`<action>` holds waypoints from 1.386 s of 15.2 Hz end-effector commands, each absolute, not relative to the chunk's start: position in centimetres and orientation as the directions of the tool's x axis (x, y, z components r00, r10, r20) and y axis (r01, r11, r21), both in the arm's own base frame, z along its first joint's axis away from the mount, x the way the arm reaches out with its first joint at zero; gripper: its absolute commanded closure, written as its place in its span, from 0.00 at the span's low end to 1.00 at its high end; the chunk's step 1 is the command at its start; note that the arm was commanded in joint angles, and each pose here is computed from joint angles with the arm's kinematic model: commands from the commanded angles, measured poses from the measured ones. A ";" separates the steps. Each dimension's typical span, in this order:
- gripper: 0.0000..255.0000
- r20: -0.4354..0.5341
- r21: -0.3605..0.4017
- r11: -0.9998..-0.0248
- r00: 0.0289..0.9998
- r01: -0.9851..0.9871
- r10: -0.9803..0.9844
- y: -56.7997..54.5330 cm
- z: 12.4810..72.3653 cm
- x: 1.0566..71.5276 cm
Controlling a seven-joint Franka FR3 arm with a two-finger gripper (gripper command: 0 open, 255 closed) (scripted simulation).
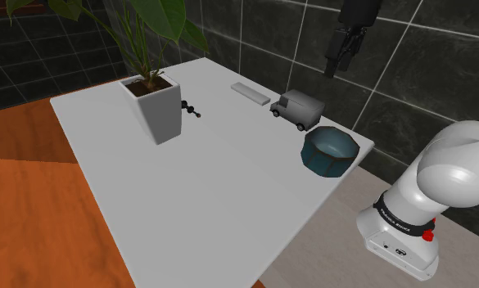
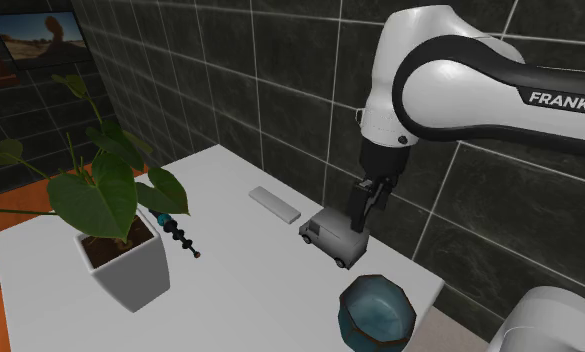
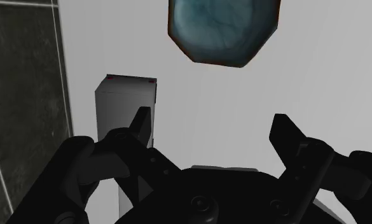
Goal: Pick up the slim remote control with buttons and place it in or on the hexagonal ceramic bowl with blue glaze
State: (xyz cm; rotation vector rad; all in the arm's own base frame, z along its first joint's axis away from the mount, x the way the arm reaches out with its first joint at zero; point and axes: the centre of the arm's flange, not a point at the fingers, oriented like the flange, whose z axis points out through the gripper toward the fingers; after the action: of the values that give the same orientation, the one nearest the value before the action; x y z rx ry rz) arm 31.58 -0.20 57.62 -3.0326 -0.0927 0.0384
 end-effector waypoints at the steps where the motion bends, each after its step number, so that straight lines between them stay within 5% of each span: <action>1: 0.00 -0.022 -0.108 -0.992 0.998 0.060 0.062 -0.2 57.6 31.6; 21: 0.00 0.000 -0.049 -0.999 1.000 0.019 0.019 -4.1 45.0 53.8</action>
State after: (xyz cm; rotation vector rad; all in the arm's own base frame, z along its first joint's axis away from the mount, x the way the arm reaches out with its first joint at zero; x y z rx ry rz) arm 52.55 -3.59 46.13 -3.0891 -0.0325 0.0029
